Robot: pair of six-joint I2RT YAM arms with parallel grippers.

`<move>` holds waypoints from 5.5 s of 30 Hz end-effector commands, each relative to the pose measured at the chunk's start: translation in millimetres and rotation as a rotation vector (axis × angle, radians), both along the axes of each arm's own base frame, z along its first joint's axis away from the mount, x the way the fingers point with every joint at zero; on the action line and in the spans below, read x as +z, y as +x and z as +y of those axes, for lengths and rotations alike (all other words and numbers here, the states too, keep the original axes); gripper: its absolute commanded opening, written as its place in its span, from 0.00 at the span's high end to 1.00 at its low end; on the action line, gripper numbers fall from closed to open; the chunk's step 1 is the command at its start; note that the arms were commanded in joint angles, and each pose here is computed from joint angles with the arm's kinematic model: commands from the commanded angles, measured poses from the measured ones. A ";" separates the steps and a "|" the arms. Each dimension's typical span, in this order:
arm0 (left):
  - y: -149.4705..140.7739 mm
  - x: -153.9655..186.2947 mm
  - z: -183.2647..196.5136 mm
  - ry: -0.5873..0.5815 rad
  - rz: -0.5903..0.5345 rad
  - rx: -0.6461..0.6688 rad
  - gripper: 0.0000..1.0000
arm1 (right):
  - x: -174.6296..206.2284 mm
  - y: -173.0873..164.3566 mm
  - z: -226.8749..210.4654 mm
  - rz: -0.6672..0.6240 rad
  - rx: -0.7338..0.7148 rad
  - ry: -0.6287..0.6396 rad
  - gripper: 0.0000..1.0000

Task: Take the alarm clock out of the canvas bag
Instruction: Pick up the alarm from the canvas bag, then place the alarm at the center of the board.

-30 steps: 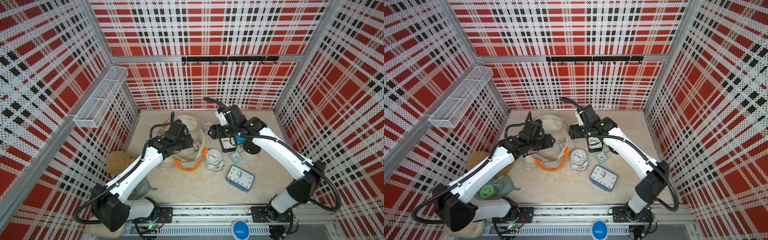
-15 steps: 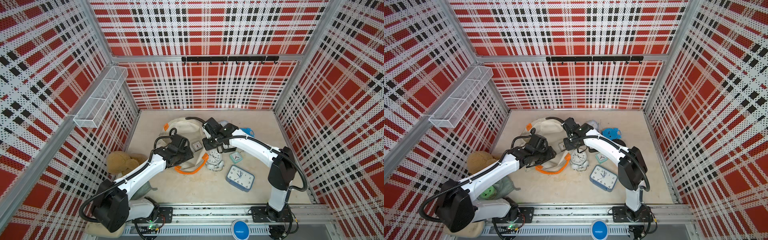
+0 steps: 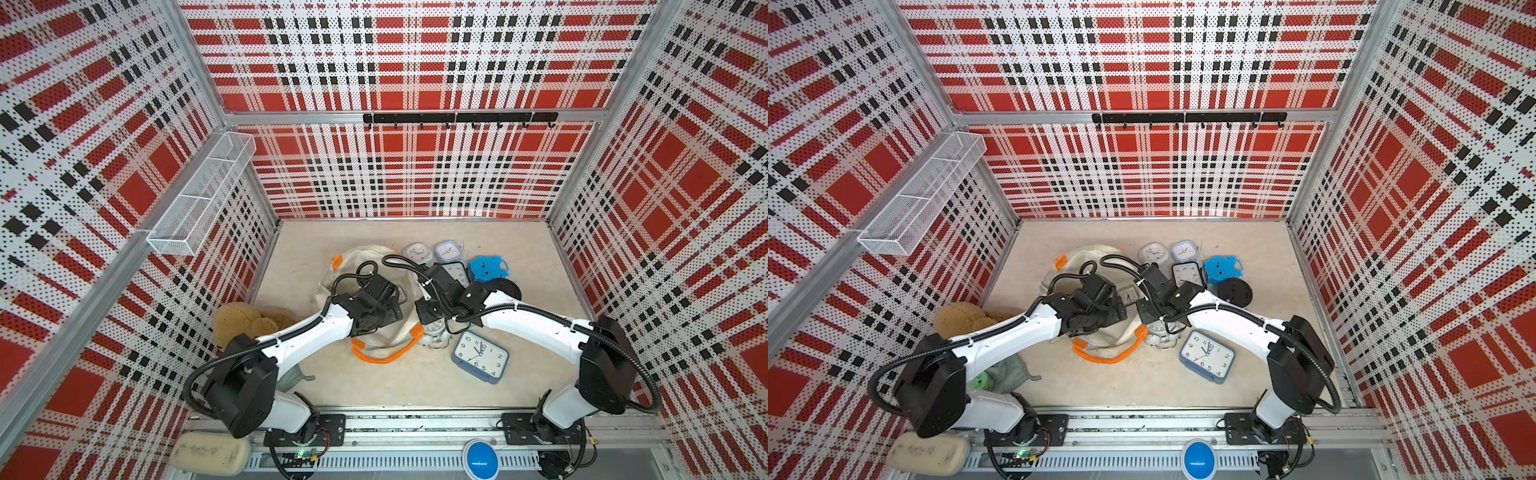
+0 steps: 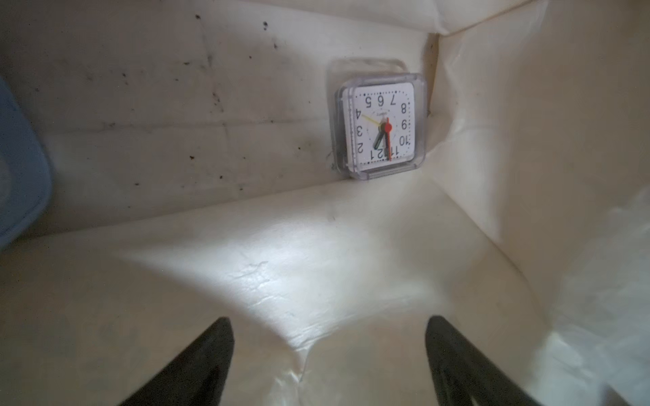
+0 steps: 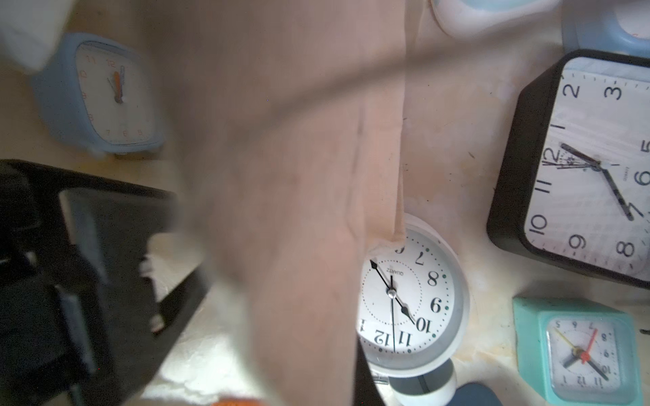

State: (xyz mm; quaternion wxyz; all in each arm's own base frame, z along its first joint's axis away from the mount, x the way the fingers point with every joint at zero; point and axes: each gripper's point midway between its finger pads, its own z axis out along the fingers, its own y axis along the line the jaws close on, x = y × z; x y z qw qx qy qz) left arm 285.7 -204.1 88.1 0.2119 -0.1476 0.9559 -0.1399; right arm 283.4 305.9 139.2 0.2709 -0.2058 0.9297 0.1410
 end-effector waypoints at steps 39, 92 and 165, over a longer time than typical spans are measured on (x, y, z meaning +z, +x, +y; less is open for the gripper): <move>99.1 -40.2 -12.6 0.354 0.005 0.071 0.23 | -3.9 -23.5 5.0 0.001 0.065 0.088 1.00; 99.3 -53.5 -36.8 0.317 0.037 0.041 0.14 | -4.8 -24.3 10.1 -0.005 0.098 0.077 1.00; -132.9 177.6 -2.6 0.318 -0.315 -0.693 0.55 | 244.3 30.3 -94.0 -0.378 -0.270 0.325 0.39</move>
